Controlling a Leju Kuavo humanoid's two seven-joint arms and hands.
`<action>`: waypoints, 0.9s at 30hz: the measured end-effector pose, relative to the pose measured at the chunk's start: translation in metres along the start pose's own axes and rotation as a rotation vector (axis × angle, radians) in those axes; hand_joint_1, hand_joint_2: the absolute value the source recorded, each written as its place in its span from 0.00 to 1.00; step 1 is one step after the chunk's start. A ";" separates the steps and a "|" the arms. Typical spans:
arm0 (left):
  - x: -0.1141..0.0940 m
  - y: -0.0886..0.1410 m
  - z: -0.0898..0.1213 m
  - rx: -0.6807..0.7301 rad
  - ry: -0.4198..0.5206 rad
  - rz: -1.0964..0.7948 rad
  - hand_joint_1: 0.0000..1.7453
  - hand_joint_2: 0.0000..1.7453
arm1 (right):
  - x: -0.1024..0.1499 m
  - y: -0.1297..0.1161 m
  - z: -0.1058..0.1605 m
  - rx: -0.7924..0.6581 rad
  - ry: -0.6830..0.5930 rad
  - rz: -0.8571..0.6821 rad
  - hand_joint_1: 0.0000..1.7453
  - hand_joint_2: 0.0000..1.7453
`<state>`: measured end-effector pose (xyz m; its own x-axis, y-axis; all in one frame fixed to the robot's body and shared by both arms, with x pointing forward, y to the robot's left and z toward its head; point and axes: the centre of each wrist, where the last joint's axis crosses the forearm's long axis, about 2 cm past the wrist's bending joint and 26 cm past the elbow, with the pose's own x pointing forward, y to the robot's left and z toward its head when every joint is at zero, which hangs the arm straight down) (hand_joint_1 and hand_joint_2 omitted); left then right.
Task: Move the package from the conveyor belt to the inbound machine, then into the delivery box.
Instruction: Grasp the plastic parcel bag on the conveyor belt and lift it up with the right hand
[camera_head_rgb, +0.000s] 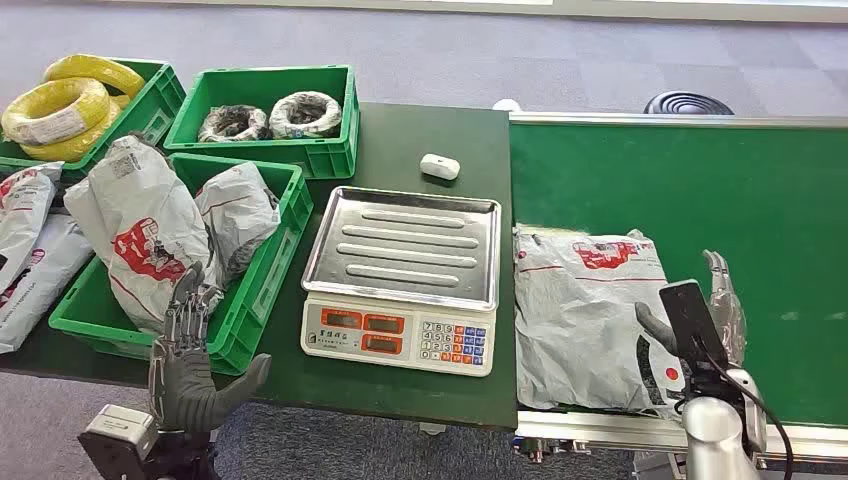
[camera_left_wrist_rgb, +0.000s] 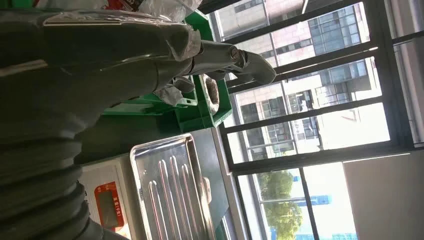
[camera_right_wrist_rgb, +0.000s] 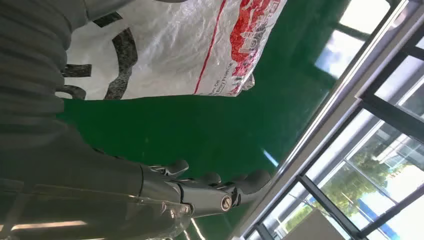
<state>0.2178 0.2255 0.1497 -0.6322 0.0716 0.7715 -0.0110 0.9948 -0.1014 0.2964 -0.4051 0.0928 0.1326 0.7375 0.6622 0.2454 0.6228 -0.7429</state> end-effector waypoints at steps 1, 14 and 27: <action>0.000 0.000 -0.001 -0.002 -0.001 0.003 0.00 1.00 | -0.001 0.001 -0.003 0.014 0.012 0.010 0.00 1.00; -0.009 -0.010 -0.025 -0.047 -0.017 0.052 0.00 1.00 | -0.009 0.058 -0.038 0.525 0.381 0.324 0.79 1.00; -0.019 -0.013 -0.027 -0.059 0.006 0.043 0.00 1.00 | -0.008 0.054 -0.049 0.575 0.392 0.319 1.00 1.00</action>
<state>0.2508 0.2130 0.1534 -0.6268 0.1149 0.7707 0.0620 0.9933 -0.0977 0.3560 -0.3902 0.0521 0.4711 0.8245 0.3136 -0.3857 0.5122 -0.7673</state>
